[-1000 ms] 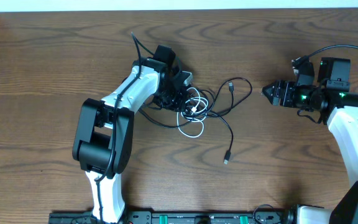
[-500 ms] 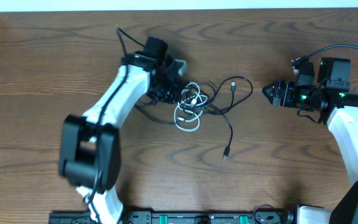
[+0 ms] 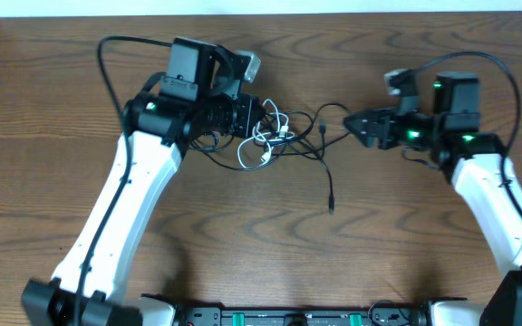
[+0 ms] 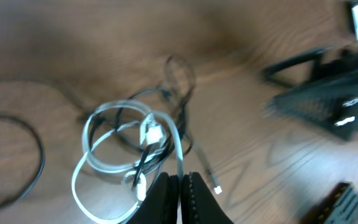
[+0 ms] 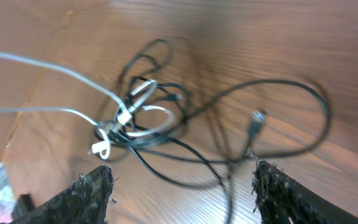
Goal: Untangle cables
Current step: 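Lift the white cable upward with the left gripper, right gripper holding bundle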
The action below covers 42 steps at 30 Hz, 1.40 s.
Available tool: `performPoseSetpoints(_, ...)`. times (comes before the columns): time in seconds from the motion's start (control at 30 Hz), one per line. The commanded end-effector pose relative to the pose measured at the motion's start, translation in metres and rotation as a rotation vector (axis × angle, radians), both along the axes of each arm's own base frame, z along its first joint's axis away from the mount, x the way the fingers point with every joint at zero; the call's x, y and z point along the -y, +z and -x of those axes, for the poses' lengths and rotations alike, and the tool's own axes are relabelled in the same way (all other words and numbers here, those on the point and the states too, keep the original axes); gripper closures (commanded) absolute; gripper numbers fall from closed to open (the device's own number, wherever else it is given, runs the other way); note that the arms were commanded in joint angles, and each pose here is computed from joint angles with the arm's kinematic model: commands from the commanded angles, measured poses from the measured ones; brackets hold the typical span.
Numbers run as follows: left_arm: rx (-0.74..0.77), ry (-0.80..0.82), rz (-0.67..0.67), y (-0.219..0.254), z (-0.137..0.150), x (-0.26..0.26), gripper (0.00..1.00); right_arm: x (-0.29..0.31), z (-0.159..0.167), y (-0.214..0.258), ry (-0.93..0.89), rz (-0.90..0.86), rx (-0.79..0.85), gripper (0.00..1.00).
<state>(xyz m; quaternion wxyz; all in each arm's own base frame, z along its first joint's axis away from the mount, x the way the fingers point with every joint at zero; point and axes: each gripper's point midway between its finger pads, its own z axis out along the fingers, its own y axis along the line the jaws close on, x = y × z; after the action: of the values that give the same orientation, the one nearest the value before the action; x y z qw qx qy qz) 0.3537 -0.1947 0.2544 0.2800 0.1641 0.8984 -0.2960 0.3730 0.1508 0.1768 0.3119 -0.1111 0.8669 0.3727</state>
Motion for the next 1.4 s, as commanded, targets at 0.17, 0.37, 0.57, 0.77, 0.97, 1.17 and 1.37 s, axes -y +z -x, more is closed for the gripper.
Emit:
performPoseSetpoints(0.17,0.258,0.010,0.241,0.114,0.022,0.006,0.93,-0.052,0.002,0.008,-0.008,-0.032,-0.007,0.30)
performPoseSetpoints(0.37,0.369,0.010,0.285,0.150,0.035,0.002,0.93,-0.062,0.000,0.003,-0.081,0.005,-0.025,0.29)
performPoseSetpoints(0.57,0.484,0.038,0.382,0.192,0.036,-0.001,0.93,-0.075,0.008,0.004,-0.028,0.010,-0.007,0.28)
performPoseSetpoints(0.77,0.487,0.166,0.530,0.224,0.020,-0.024,0.93,-0.082,0.013,0.004,0.019,0.021,0.015,0.27)
performPoseSetpoints(0.97,0.474,0.261,0.636,0.243,0.011,-0.046,0.93,-0.083,0.012,-0.004,0.021,0.028,-0.002,0.28)
performPoseSetpoints(1.17,0.508,0.287,0.755,0.271,0.011,-0.055,0.93,-0.085,0.012,-0.022,0.025,0.034,-0.055,0.30)
performPoseSetpoints(1.37,0.569,0.246,0.875,0.307,0.024,-0.056,0.93,-0.086,0.009,-0.022,0.024,0.031,-0.050,0.29)
